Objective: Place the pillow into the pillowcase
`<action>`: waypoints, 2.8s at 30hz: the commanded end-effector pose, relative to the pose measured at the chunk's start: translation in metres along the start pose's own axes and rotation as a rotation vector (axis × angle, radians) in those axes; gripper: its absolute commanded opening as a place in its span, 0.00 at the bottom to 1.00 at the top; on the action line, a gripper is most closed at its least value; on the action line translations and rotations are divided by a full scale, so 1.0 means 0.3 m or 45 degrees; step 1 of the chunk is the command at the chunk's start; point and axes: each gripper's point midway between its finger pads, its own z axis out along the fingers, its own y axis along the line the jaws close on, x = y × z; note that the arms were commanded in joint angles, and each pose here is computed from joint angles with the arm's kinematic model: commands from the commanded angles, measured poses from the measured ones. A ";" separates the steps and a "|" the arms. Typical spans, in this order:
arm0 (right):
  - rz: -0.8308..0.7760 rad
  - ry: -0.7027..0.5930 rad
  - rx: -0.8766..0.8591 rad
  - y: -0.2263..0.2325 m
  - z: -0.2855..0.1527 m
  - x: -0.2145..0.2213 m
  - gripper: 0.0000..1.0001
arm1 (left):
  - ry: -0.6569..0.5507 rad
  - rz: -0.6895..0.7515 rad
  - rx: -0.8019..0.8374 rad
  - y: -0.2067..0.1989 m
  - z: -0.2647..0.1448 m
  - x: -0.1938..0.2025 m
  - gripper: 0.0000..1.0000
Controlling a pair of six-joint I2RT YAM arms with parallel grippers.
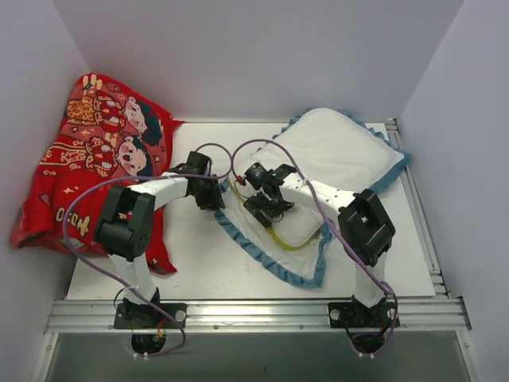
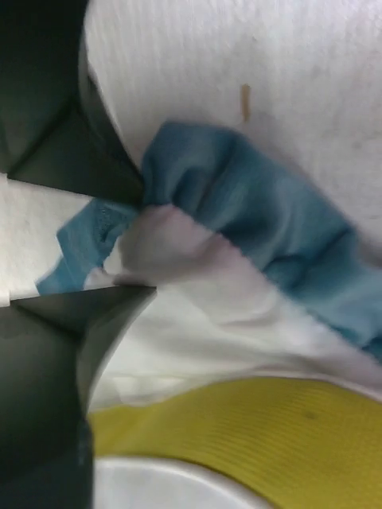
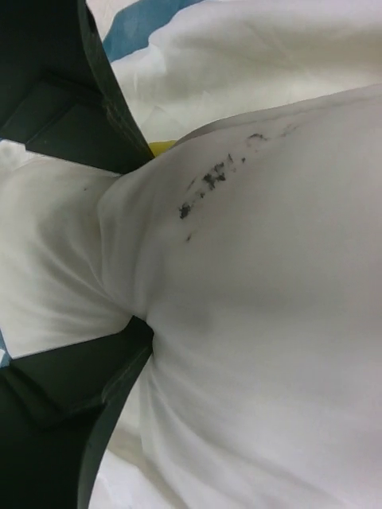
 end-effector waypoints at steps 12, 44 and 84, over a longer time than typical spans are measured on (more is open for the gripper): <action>-0.356 0.420 0.200 -0.264 -0.073 0.550 0.00 | -0.249 0.205 -0.162 0.219 -0.271 -0.467 0.00; -0.001 0.057 -0.142 -0.040 -0.164 -0.008 1.00 | -0.372 0.480 0.196 -0.045 -0.424 -0.472 0.93; 0.564 -0.409 -1.602 0.018 -0.600 -0.391 0.00 | -0.400 0.338 0.617 -0.302 -0.374 -0.109 0.89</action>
